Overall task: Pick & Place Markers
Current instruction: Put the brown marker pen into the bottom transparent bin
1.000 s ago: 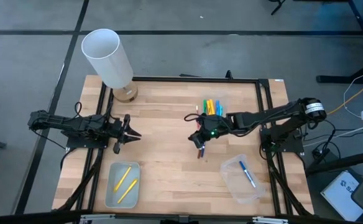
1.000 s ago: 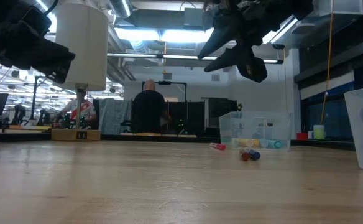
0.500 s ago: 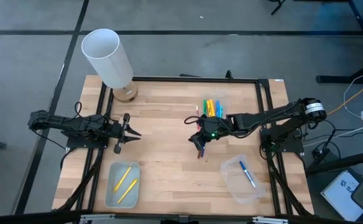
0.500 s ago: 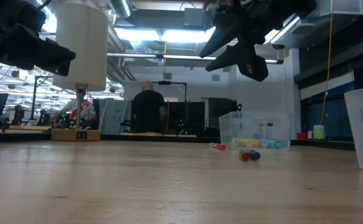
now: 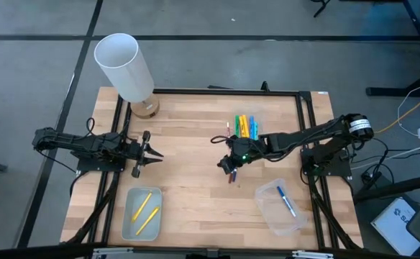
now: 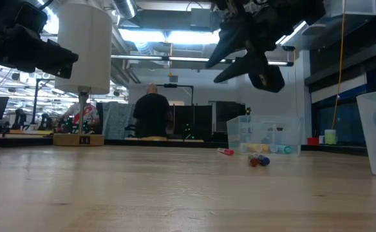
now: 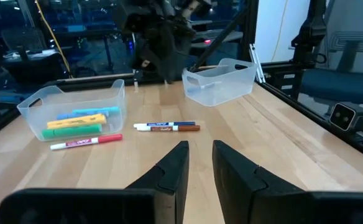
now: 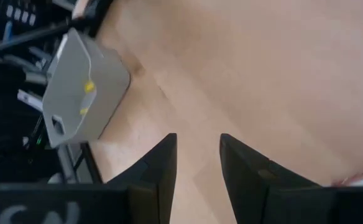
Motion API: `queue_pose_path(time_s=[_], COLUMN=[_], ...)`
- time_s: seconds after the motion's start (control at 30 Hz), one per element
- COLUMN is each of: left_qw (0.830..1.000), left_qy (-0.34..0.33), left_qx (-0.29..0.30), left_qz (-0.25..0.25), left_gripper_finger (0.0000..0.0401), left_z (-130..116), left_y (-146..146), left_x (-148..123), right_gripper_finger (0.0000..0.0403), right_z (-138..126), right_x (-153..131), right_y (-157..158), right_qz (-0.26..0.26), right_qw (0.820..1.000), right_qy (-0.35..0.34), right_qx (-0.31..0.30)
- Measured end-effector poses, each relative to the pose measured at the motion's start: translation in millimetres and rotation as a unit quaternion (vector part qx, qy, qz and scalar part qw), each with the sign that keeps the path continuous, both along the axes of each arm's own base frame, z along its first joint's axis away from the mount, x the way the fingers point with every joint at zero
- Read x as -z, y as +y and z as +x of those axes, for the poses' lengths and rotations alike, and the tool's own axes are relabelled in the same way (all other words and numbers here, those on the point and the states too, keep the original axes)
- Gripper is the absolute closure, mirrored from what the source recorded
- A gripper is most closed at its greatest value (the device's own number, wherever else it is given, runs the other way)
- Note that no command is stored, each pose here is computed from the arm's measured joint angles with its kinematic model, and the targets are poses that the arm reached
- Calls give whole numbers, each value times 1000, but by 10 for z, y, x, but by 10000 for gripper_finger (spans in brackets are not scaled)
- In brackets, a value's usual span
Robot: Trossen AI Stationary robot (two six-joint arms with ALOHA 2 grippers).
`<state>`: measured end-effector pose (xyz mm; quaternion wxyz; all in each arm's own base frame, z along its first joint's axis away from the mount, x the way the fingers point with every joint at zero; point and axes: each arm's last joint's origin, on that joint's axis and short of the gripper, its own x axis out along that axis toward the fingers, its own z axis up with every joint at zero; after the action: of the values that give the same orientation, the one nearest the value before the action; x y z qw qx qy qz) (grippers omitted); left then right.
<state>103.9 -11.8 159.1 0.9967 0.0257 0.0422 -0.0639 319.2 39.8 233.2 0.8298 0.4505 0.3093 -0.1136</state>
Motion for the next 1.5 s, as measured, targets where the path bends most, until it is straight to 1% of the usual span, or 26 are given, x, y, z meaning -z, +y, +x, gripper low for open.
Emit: queue_pose_path(time_s=[0.13, 0.27, 0.33, 0.4, 0.47, 0.53, 0.6, 0.67, 0.9, 1.07, 1.23, 1.37, 1.5], left_qw=[1000, 1000, 1000, 1000, 1000, 1000, 1000, 1000, 1000, 1000, 1000, 1000, 1000], left_qy=[0, 0, 0, 0, 0, 0, 0, 0, 0, 0, 0, 0, 0], left_qx=[0, 0, 0, 0, 0, 0, 0, 0, 1, 1, 0, 0, 1], left_qz=[0, 0, 0, 0, 0, 0, 0, 0, 0, 0, 0, 0, 0], left_gripper_finger=[331, 335, 335, 335, 333, 331, 331, 333, 334, 331, 334, 335, 332], left_z=[0, 0, 0, 0, 0, 0, 0, 0, 0, 0, 0, 0, 0], left_y=[0, 0, 0, 0, 0, 0, 0, 0, -1, -1, 0, 0, -1], left_x=[0, 0, 0, 0, 0, 0, 0, 0, 0, 0, 0, 0, 0], right_gripper_finger=[281, 281, 281, 281, 281, 281, 281, 281, 281, 281, 281, 281, 281], right_z=[30, 119, 167, 191, 216, 232, 266, 292, 317, 314, 321, 347, 377], right_x=[77, 125, 102, 63, 32, 40, 38, 42, 203, 331, 432, 498, 591], right_y=[71, 110, 117, 120, 121, 124, 141, 174, 308, 364, 341, 296, 243], right_qz=[16, 4, -7, -21, -39, -64, -86, -101, -108, -111, -79, -64, -59], right_qw=[1000, 999, 998, 996, 992, 983, 976, 969, 958, 952, 944, 940, 934], right_qy=[17, 38, 44, 68, 110, 164, 198, 221, 259, 285, 308, 315, 329], right_qx=[-18, -30, -39, -47, -53, -49, -40, -38, -49, 16, 84, 114, 125])
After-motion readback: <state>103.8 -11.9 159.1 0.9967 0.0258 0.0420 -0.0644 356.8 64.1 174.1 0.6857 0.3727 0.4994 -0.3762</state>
